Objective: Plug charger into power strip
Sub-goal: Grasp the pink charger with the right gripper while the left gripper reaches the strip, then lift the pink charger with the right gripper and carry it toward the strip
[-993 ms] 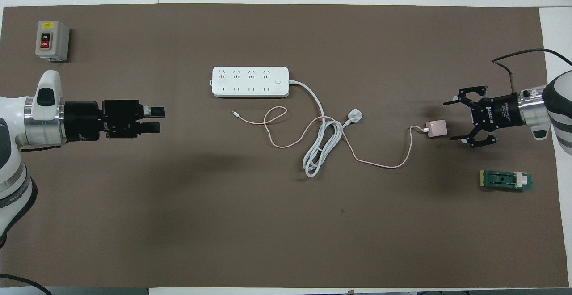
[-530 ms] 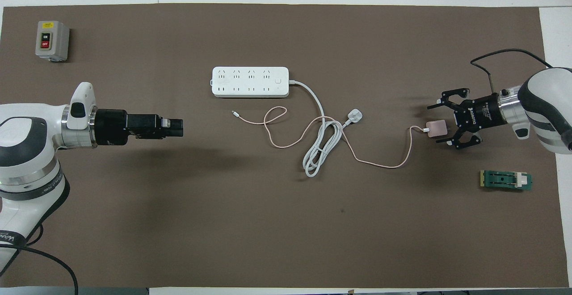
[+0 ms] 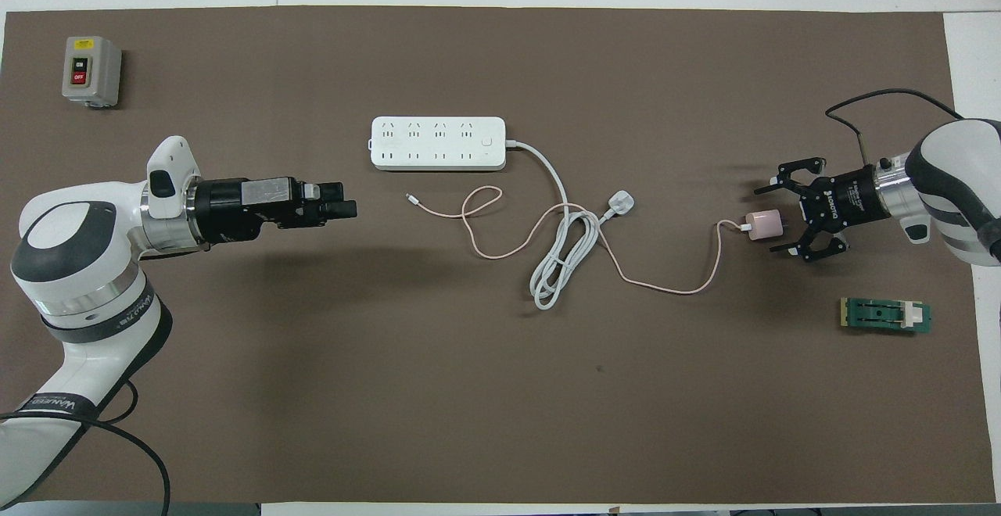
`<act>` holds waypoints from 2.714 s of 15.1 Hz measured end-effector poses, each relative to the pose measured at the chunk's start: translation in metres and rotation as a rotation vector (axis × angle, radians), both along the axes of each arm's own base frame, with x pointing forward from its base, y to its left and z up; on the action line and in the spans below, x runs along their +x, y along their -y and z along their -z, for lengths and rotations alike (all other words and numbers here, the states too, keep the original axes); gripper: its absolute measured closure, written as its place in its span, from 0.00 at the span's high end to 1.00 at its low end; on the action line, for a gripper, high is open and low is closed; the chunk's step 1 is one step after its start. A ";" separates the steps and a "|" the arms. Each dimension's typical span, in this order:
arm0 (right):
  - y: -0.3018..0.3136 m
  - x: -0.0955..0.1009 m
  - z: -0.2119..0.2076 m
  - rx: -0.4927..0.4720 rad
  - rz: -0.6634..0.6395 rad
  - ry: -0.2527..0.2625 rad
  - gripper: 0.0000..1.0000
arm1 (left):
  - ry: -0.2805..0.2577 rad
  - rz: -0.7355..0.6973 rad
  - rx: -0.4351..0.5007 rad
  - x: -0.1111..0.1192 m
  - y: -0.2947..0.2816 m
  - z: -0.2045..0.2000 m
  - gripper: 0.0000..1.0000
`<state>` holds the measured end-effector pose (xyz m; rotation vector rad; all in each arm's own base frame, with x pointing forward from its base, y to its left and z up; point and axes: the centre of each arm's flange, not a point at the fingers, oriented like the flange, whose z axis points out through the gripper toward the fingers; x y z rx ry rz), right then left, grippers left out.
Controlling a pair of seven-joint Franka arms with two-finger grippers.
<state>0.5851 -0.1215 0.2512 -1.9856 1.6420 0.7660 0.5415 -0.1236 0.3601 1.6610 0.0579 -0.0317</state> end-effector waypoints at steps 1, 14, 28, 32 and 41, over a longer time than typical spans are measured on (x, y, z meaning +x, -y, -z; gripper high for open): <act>0.000 0.000 0.003 0.001 0.000 -0.004 1.00 | -0.021 0.001 -0.003 0.000 0.003 0.000 1.00; 0.018 0.002 0.007 -0.001 0.033 0.003 0.67 | -0.048 0.022 -0.012 0.002 0.014 -0.011 1.00; -0.028 0.034 -0.062 -0.004 -0.053 0.091 0.47 | -0.049 0.042 -0.024 0.001 0.019 -0.013 1.00; -0.088 0.048 -0.144 -0.034 -0.033 0.094 0.47 | -0.049 0.043 -0.024 0.001 0.019 -0.013 1.00; -0.268 0.057 -0.250 -0.056 0.004 0.070 0.47 | -0.050 0.050 -0.024 -0.001 0.024 -0.013 1.00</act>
